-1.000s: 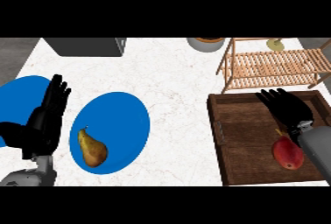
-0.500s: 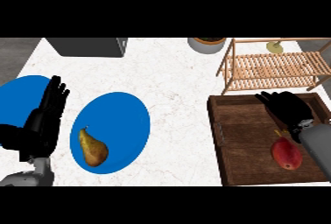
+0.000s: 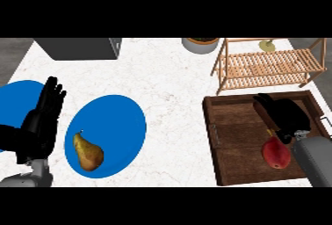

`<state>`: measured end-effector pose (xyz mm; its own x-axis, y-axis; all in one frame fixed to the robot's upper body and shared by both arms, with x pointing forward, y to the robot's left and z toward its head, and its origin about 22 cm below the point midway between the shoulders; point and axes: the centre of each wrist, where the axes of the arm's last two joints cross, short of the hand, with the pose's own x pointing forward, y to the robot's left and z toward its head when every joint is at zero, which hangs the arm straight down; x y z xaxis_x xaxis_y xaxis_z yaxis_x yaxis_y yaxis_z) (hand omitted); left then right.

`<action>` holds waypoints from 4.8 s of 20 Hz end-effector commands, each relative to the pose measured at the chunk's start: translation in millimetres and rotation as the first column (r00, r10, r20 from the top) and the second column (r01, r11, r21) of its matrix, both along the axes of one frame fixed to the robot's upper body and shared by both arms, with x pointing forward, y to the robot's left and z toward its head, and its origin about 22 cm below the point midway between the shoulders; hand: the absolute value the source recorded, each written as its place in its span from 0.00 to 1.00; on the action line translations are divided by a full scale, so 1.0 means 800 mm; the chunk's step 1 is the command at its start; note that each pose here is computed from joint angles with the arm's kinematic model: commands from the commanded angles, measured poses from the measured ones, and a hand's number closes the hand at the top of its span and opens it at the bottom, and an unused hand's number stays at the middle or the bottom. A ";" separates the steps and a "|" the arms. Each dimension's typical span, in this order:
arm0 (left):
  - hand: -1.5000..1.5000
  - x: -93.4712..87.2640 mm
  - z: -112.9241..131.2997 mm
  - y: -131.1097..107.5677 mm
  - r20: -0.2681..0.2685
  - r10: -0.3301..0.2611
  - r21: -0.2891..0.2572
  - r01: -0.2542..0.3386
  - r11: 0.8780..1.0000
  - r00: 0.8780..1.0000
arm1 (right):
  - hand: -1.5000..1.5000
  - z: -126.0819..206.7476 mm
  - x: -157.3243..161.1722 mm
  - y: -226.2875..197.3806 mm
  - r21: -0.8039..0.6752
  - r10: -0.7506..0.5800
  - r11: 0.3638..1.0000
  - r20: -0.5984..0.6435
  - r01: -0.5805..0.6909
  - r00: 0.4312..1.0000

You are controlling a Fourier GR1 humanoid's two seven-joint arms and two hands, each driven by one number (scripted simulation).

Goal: Pick the sweet potato from the tray and place it in the tiered shelf

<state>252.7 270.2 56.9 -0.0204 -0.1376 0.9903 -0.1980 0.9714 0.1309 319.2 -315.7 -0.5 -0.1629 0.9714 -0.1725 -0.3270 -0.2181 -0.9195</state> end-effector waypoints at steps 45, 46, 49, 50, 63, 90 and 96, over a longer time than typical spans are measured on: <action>0.50 -0.013 0.000 -0.034 0.020 -0.037 -0.017 0.038 0.999 0.999 | 1.00 0.187 0.035 -0.084 0.829 -0.631 0.549 0.326 0.108 0.704; 0.50 0.010 0.000 -0.005 0.004 -0.017 -0.005 0.017 1.000 1.000 | 1.00 0.192 0.043 -0.066 0.831 -0.630 0.549 0.340 0.090 0.698; 0.50 0.001 0.017 -0.013 0.006 -0.051 -0.013 0.051 0.999 0.999 | 1.00 0.192 0.078 -0.067 0.839 -0.640 0.538 0.345 0.080 0.686; 0.50 0.007 0.011 -0.005 0.008 -0.020 0.001 0.020 1.000 1.000 | 1.00 0.166 0.074 -0.080 0.841 -0.638 0.537 0.348 0.072 0.687; 0.50 0.006 0.005 -0.025 0.027 -0.032 0.008 0.032 0.999 0.999 | 0.00 0.144 0.123 -0.064 0.898 -0.661 0.421 0.203 0.133 0.722; 0.50 0.009 -0.006 0.011 0.000 -0.023 -0.003 0.023 1.000 1.000 | 0.00 0.261 0.008 -0.281 0.992 -0.851 0.124 0.111 -0.008 0.513; 0.50 0.006 -0.010 -0.034 0.019 -0.016 0.003 0.016 1.000 1.000 | 0.00 0.238 -0.046 -0.327 0.995 -0.832 0.093 0.091 -0.023 0.548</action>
<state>255.7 266.9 52.7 -0.0284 -0.1348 0.9905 -0.1828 0.9748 0.1275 307.1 -557.3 196.2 0.0489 0.3353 0.9408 0.6054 0.7392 -0.2950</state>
